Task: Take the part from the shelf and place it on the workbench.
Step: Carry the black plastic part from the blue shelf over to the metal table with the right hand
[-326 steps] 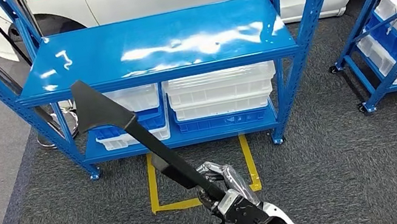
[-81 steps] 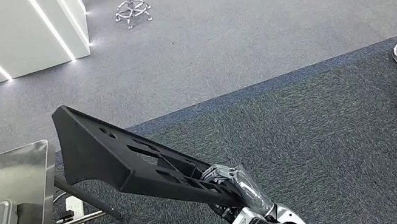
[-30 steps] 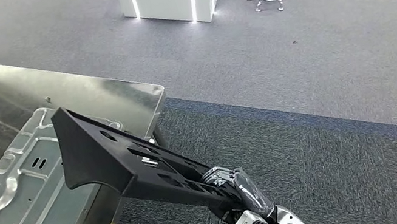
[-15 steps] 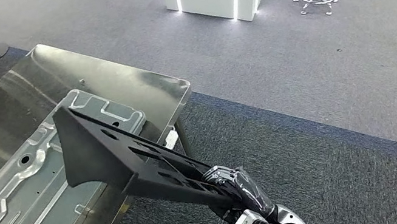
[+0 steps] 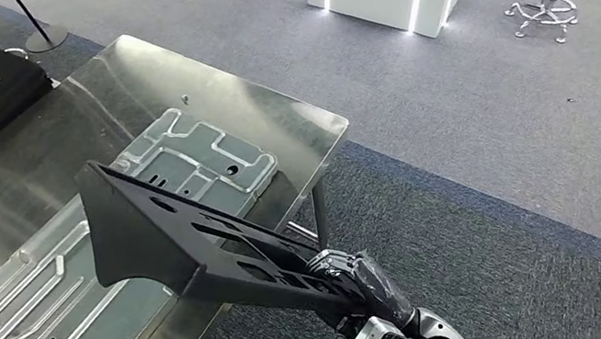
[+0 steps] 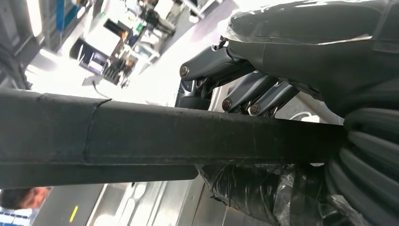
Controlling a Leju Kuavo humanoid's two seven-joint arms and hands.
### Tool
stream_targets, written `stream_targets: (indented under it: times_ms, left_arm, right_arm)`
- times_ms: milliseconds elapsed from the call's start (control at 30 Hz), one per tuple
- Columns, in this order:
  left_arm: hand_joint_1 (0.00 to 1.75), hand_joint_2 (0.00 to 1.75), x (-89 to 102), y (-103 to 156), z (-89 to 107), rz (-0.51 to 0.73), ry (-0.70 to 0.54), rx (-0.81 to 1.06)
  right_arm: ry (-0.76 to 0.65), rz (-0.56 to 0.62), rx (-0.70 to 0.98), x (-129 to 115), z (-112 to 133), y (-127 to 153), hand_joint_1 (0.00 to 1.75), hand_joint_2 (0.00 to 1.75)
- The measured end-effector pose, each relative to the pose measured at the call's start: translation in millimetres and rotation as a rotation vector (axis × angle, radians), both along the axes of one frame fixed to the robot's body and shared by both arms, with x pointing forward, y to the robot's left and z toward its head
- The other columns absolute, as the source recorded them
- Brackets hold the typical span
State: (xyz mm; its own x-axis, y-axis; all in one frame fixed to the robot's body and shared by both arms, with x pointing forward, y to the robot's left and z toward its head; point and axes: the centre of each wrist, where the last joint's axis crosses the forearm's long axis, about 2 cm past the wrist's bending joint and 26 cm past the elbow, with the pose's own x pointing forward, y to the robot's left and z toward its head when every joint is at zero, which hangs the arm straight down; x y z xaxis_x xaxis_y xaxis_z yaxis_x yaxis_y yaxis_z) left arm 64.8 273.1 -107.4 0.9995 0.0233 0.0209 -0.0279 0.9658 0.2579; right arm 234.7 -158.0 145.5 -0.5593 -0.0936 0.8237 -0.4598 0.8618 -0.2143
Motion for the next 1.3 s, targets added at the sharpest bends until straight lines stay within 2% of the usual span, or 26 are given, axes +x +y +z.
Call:
stream_targets:
  times_ms: [1300]
  left_arm:
    - [0.00, 1.75, -1.2, -0.7, -0.1, 0.000, 0.006, 0.000]
  right_arm:
    - [-0.002, -0.001, -0.004, 0.8, -0.1, -1.2, 1.75, 1.75]
